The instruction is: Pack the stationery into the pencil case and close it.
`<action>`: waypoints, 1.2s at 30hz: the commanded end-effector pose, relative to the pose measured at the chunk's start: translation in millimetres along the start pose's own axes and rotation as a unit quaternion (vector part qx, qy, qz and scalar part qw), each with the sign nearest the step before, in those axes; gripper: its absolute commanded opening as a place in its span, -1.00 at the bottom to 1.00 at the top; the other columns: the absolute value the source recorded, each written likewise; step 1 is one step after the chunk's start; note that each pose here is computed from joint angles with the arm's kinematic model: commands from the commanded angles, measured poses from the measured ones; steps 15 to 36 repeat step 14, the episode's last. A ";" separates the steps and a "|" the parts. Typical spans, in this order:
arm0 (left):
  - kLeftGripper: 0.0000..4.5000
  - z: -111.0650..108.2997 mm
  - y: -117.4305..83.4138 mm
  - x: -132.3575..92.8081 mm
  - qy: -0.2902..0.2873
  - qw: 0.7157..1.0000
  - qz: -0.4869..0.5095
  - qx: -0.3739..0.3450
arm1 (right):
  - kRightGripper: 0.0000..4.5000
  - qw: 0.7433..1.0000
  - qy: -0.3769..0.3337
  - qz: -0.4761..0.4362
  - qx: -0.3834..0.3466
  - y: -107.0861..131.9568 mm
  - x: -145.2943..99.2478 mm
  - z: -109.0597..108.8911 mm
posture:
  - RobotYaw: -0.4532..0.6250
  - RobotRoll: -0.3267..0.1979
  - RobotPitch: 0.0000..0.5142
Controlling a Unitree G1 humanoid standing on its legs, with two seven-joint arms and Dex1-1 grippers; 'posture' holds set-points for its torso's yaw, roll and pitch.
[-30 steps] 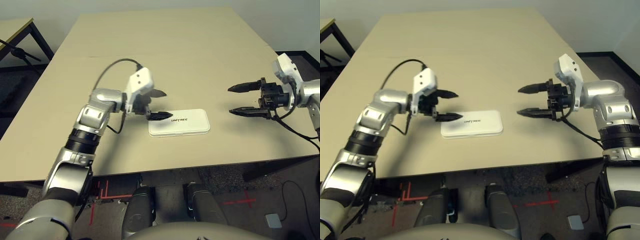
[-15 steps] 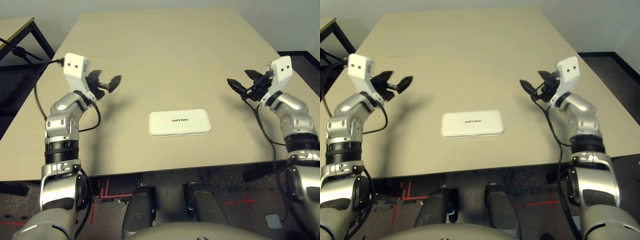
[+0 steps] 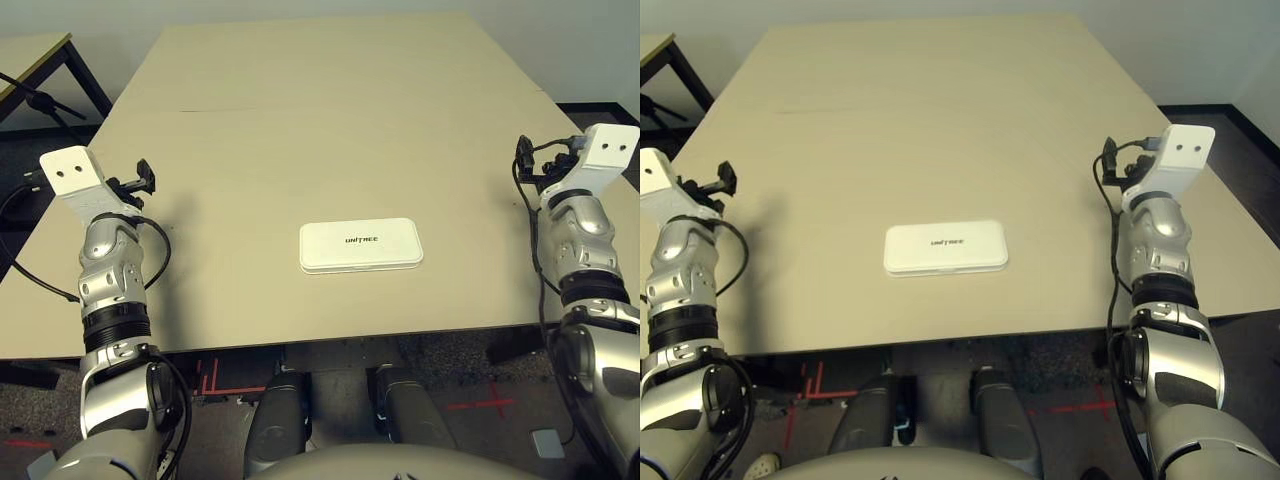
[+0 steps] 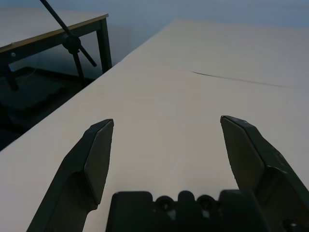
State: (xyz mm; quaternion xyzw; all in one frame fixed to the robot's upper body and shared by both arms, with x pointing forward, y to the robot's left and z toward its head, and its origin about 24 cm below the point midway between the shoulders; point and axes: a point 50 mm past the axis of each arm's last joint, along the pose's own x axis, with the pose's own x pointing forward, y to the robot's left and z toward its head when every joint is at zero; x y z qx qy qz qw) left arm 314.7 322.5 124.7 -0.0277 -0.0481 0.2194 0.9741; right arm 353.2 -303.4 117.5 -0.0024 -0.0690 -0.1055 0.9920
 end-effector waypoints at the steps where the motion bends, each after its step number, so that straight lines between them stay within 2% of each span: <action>1: 0.98 -8.7 -2.4 -5.1 0.008 1.000 0.011 0.013 | 1.00 1.000 -0.002 -0.010 0.019 -2.1 1.9 0.1 | -0.25 0.25 -0.68; 9: 0.98 -5.6 -25.4 -9.1 -0.012 1.000 -0.007 0.019 | 1.00 1.000 0.012 0.017 0.009 -4.9 5.5 2.7 | -0.30 0.25 -0.51; 12: 0.98 -5.0 -30.3 -9.7 -0.013 0.999 -0.028 0.021 | 1.00 1.000 0.009 0.028 0.001 -4.3 3.3 2.0 | -0.33 0.25 -0.51; 36: 0.98 -6.6 -28.0 -9.9 -0.011 0.999 -0.022 0.024 | 1.00 1.000 0.008 0.021 0.008 -5.7 0.3 -0.9 | -0.34 0.25 -0.50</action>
